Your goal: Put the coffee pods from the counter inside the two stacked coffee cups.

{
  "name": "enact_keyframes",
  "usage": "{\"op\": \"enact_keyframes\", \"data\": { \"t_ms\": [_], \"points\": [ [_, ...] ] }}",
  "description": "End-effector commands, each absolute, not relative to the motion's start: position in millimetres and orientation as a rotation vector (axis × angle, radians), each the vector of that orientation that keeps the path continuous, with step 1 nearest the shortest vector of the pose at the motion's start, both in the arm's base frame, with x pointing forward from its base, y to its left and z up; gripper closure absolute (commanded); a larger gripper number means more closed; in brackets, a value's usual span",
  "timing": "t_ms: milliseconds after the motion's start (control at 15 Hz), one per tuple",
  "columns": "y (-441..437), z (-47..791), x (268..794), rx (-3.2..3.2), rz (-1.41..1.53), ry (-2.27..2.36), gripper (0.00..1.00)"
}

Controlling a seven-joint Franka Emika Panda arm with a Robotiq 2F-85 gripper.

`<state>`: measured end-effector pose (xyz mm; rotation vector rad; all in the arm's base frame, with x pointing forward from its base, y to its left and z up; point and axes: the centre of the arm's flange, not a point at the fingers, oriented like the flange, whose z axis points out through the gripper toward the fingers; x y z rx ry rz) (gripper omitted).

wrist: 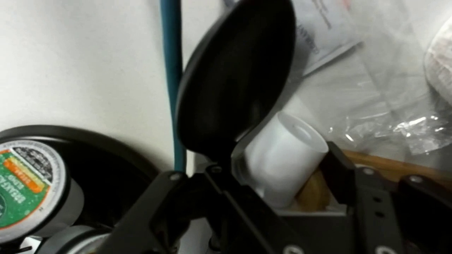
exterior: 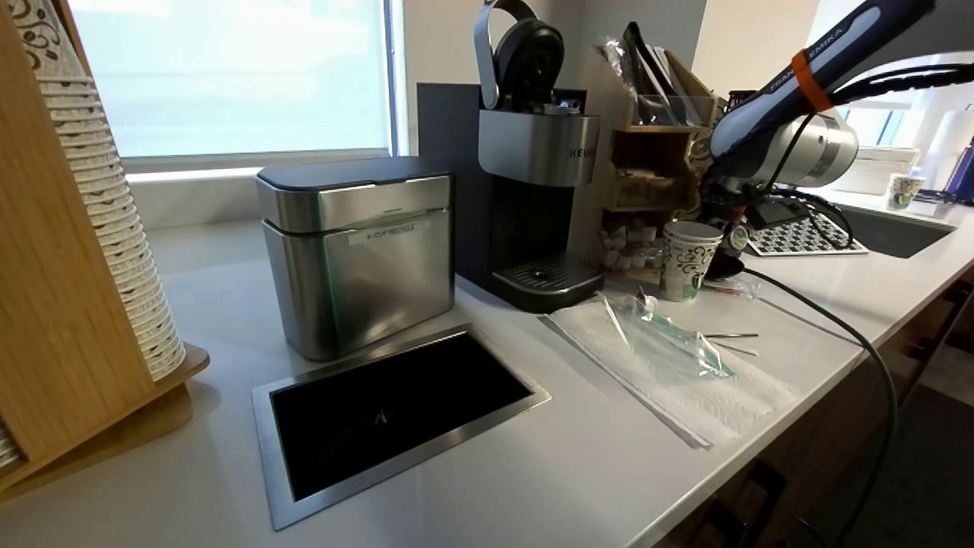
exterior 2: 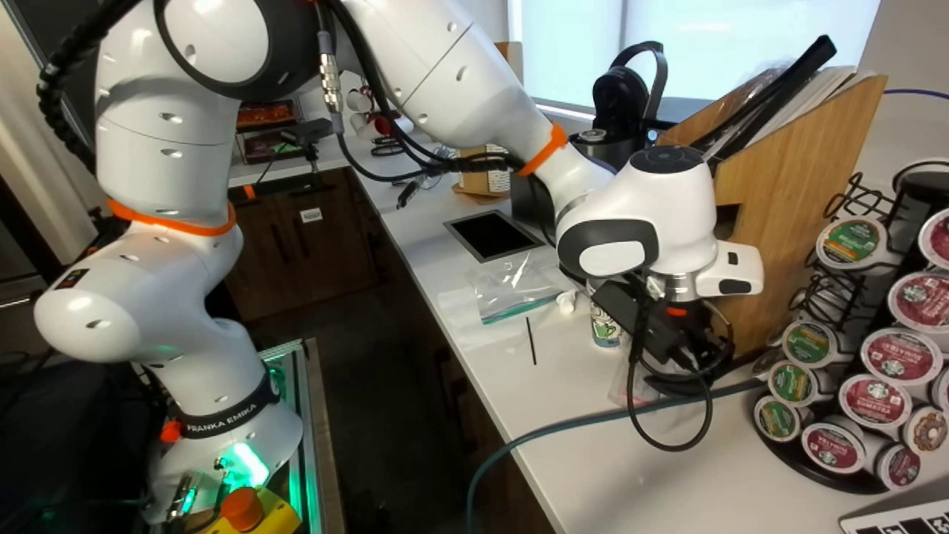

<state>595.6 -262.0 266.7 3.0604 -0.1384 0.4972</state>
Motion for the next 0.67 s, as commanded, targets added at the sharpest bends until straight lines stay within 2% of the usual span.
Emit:
{"op": "enact_keyframes", "data": {
  "t_ms": [0,267,333,400,467,533,600],
  "points": [
    [-264,279,569,3.060,0.483,-0.229,0.62],
    [-263,278,562,3.084,0.430,-0.275,0.64],
    [-262,278,561,3.085,0.423,-0.284,0.50],
    [-262,279,561,3.084,0.423,-0.297,0.14],
    [-262,279,560,3.091,0.420,-0.314,0.33],
    [-263,279,558,3.096,0.414,-0.320,0.58],
    [-263,280,556,3.100,0.402,-0.328,0.58]
  ]
}}
